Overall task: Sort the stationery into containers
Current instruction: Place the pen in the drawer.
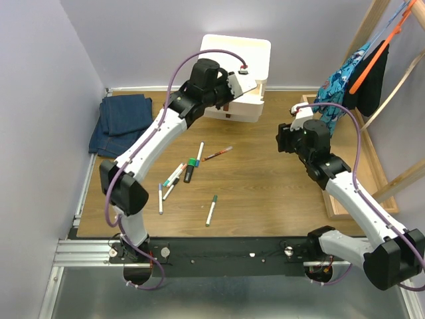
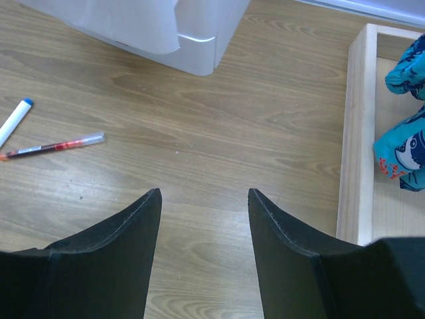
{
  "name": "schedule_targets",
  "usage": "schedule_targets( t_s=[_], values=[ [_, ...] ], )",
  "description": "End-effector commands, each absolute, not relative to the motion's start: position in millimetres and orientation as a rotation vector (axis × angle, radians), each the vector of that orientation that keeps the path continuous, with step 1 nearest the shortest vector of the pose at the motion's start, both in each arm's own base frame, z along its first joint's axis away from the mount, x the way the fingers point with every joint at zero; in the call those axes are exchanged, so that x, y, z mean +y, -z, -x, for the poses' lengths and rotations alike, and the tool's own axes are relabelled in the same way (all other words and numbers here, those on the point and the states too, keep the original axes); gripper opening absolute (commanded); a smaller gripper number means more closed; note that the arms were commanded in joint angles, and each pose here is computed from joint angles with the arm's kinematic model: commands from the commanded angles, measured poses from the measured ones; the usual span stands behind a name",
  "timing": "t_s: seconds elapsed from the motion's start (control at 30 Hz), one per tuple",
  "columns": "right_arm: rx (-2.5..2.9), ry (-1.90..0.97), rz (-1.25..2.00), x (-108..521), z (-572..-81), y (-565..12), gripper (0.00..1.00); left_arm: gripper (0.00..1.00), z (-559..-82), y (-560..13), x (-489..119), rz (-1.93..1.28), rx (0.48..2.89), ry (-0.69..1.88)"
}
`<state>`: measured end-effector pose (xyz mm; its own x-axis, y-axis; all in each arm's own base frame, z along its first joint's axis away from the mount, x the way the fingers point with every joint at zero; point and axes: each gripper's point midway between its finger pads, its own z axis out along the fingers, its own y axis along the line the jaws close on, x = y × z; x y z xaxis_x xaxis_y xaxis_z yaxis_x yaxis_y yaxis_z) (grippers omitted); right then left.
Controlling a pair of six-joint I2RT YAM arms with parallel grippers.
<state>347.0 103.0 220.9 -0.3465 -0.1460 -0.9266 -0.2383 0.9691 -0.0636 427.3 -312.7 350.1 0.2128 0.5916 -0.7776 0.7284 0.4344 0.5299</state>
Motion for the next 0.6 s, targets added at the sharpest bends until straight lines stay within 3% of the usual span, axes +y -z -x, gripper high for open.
schedule_targets(
  t_s=[0.0, 0.37, 0.57],
  values=[
    [1.906, -0.105, 0.192, 94.9, -355.4, -232.6, 0.63, 0.37, -480.0, -349.4, -308.2, -1.224, 1.406, 0.029],
    [1.947, -0.100, 0.163, 85.3, -354.2, -215.5, 0.63, 0.38, -526.3, -342.3, -310.2, -1.212, 1.360, -0.026],
    [1.956, -0.098, 0.165, 85.0, -355.3, -209.9, 0.63, 0.46, -525.3, -322.2, -312.3, -1.202, 1.422, 0.021]
  ],
)
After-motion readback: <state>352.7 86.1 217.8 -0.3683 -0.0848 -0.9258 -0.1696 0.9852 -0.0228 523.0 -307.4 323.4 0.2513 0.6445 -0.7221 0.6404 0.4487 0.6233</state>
